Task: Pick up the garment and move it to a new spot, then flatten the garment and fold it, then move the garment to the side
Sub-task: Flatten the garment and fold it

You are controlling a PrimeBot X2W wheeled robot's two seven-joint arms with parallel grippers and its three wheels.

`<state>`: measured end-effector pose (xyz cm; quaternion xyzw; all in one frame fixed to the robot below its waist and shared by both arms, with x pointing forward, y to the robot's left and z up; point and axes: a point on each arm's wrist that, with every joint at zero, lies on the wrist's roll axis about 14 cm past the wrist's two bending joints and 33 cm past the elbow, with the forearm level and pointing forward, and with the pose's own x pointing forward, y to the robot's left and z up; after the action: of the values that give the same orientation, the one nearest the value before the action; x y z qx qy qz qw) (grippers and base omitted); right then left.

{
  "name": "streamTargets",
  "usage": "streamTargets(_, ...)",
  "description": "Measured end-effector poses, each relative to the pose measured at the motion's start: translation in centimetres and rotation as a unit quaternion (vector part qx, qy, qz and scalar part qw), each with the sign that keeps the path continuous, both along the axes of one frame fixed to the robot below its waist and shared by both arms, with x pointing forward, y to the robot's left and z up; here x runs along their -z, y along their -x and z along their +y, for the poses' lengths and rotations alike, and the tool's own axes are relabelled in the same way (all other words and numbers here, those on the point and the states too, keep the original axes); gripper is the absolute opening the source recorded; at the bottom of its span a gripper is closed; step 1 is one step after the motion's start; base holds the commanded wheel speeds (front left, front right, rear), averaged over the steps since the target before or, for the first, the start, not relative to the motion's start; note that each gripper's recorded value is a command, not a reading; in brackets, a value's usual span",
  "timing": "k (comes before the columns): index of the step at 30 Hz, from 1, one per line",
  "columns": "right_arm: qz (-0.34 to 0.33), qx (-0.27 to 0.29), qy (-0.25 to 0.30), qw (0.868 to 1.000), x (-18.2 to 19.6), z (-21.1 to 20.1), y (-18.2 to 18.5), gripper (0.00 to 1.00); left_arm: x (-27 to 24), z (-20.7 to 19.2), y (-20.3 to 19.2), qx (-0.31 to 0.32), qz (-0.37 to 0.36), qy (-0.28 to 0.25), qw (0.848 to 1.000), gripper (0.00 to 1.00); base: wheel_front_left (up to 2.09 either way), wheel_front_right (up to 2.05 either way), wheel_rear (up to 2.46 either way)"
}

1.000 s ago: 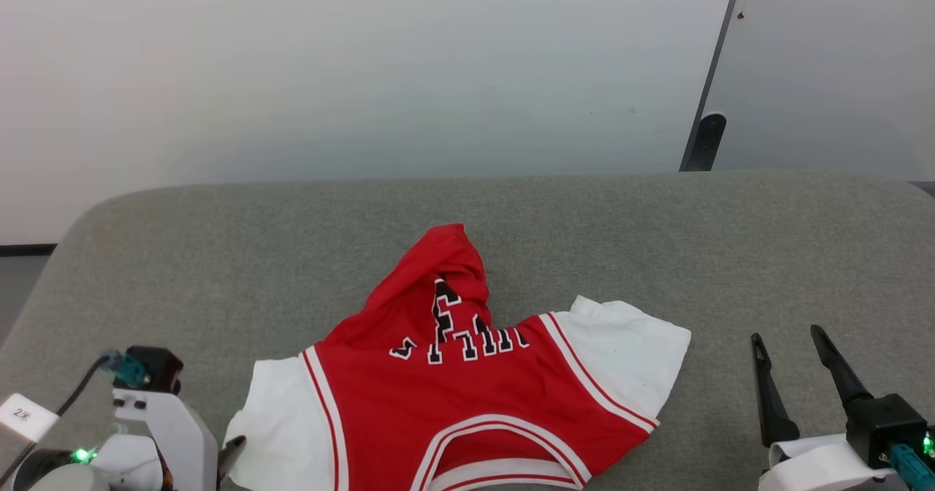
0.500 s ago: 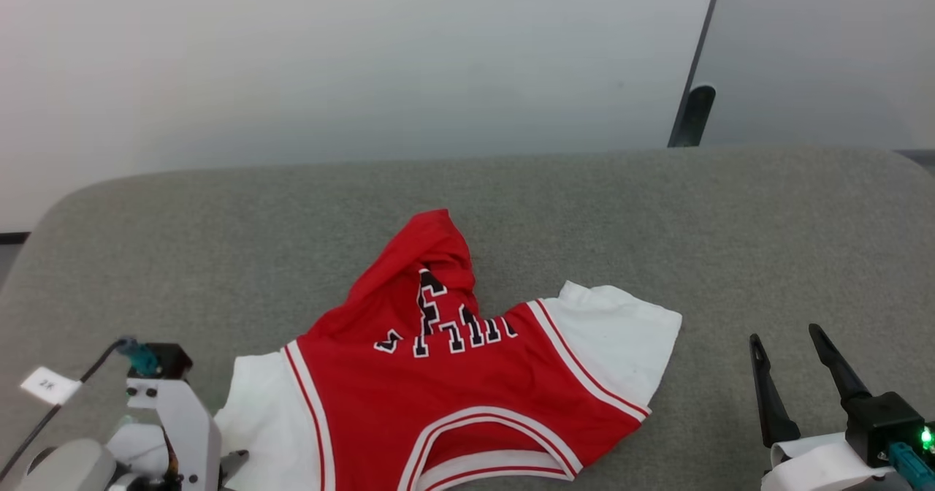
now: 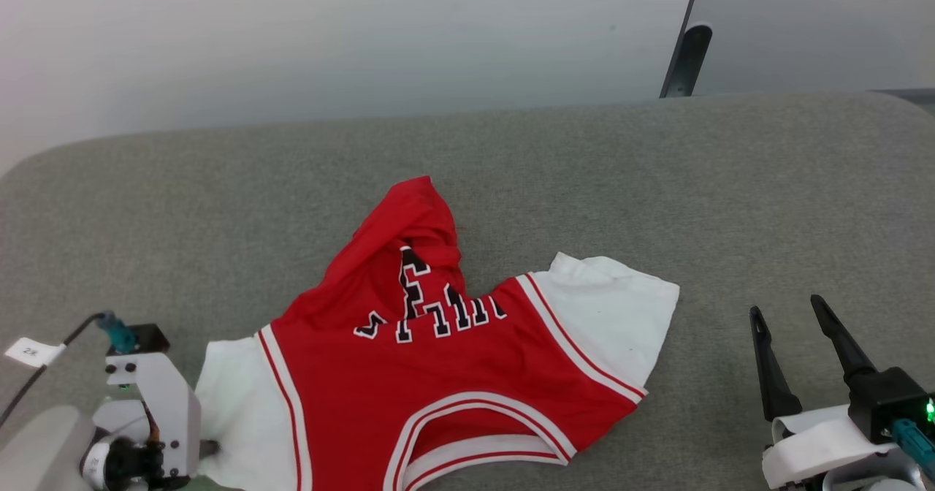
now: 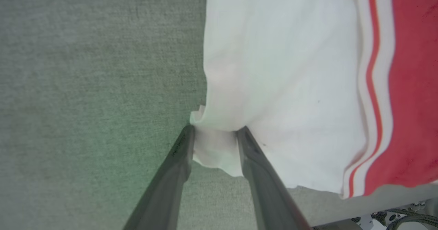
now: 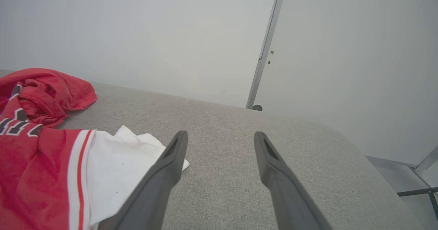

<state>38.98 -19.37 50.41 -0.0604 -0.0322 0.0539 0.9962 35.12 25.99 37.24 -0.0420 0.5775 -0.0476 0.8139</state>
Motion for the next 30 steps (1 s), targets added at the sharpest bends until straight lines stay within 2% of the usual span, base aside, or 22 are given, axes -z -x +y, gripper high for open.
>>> streamTargets(8,0.035,-0.041,-0.002,0.999,0.4,2.0,-1.9,1.0,-0.1,0.2,-0.1,-0.024,0.004,0.013,1.0,0.0,0.0,0.0,0.0)
streamTargets(12,0.113,-0.07,0.0,0.991,2.0,3.2,-3.0,1.0,-0.5,0.2,-0.1,-0.031,-0.003,0.014,0.999,0.0,0.0,0.0,0.0)
streamTargets(14,0.163,-0.085,0.001,0.983,2.9,3.9,-3.6,1.0,-0.7,0.3,-0.2,-0.03,-0.008,0.011,0.999,0.0,0.0,0.0,0.0)
streamTargets(17,0.2,-0.096,0.018,0.975,3.4,4.1,-4.3,1.0,-0.8,0.2,-0.2,-0.031,-0.014,0.012,0.999,0.0,0.0,0.0,0.0)
streamTargets(19,0.254,-0.108,0.034,0.961,4.2,4.4,-5.1,1.0,-1.0,0.0,-0.3,-0.031,-0.018,0.014,0.999,0.0,0.0,0.0,0.0)
streamTargets(20,0.254,-0.108,0.034,0.961,4.2,4.4,-5.1,1.0,-1.0,0.0,-0.3,-0.031,-0.018,0.014,0.999,0.0,0.0,0.0,0.0)
streamTargets(25,0.337,-0.118,0.042,0.933,6.3,4.9,-5.6,1.0,-1.0,-0.3,-0.2,-0.034,-0.022,0.022,0.999,0.0,0.0,0.0,0.0)
streamTargets(30,0.389,-0.124,0.052,0.911,7.8,5.3,-6.0,1.0,-0.7,-0.3,-0.4,-0.038,-0.026,0.026,0.999,0.0,0.0,0.0,0.0)
